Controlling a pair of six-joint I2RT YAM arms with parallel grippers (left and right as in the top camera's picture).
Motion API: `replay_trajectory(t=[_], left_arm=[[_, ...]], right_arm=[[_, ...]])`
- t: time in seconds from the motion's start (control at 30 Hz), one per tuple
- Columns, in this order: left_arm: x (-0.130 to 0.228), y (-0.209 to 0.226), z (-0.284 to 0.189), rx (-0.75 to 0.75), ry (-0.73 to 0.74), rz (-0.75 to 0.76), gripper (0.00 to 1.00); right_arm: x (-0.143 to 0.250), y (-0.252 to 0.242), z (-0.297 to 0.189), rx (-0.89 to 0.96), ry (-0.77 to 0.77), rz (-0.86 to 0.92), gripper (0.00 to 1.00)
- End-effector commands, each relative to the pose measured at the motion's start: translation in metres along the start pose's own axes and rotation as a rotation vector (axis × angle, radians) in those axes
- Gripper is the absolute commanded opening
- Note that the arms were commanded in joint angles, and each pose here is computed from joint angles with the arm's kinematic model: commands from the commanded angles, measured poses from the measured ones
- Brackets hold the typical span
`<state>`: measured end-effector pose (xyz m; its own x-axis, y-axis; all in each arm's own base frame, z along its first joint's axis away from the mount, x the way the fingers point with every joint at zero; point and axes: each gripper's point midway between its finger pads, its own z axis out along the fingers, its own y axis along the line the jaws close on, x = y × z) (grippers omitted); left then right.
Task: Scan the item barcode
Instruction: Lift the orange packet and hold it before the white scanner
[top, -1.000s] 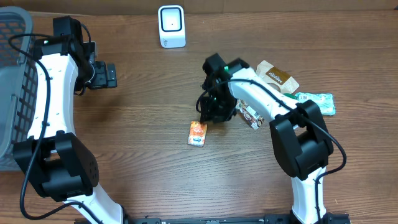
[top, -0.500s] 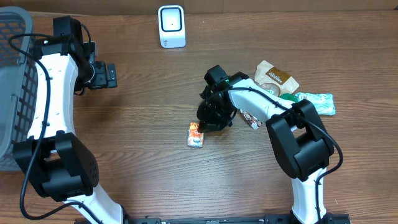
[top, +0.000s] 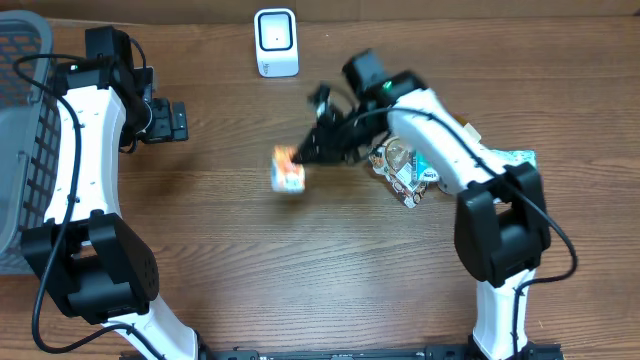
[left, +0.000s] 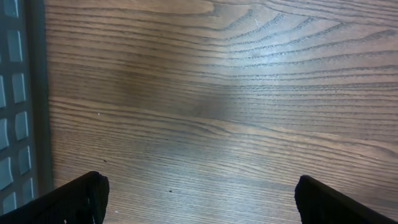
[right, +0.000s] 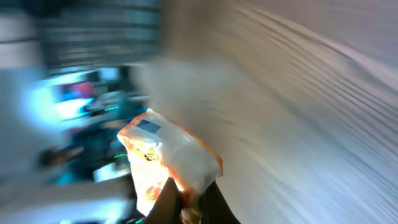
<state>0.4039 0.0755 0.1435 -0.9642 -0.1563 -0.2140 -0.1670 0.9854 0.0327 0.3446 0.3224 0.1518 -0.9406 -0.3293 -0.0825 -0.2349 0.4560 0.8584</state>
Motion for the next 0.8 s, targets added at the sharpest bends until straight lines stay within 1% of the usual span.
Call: replay_trajectory(t=[0.0, 0.07, 0.2, 0.43, 0.5, 0.53, 0.57, 0.63, 0.7, 0.77], left_arm=[[-0.005, 0.002, -0.008, -0.004, -0.027, 0.008, 1.0], [-0.005, 0.002, -0.008, -0.004, -0.027, 0.007, 1.0], [-0.005, 0.002, -0.008, -0.004, -0.027, 0.008, 1.0], [-0.005, 0.002, -0.008, -0.003, -0.027, 0.008, 1.0], [-0.005, 0.002, -0.008, -0.003, -0.027, 0.007, 1.0], [-0.005, 0.002, -0.008, -0.004, -0.027, 0.008, 1.0], [-0.005, 0.002, -0.008, -0.004, -0.027, 0.007, 1.0], [-0.005, 0.002, -0.008, -0.003, -0.027, 0.007, 0.99], [-0.005, 0.002, -0.008, -0.003, -0.027, 0.008, 1.0], [-0.005, 0.002, -0.008, -0.004, -0.027, 0.007, 1.0]], right_arm=[[-0.001, 0.105, -0.052, -0.432, -0.024, -0.235, 0.04], [0.001, 0.121, -0.067, -0.555, -0.018, -0.279, 0.04], [-0.005, 0.118, -0.074, -0.555, -0.019, -0.222, 0.04], [-0.008, 0.114, -0.081, -0.552, -0.036, -0.213, 0.04], [-0.011, 0.11, -0.079, -0.521, -0.047, -0.214, 0.04], [-0.018, 0.097, -0.072, -0.438, -0.063, -0.15, 0.04], [-0.027, 0.077, -0.065, -0.314, -0.094, -0.057, 0.04], [-0.039, 0.04, -0.059, -0.095, -0.162, 0.056, 0.04], [-0.044, 0.01, -0.064, 0.107, -0.217, 0.113, 0.04], [-0.047, -0.005, -0.078, 0.268, -0.257, 0.143, 0.04]])
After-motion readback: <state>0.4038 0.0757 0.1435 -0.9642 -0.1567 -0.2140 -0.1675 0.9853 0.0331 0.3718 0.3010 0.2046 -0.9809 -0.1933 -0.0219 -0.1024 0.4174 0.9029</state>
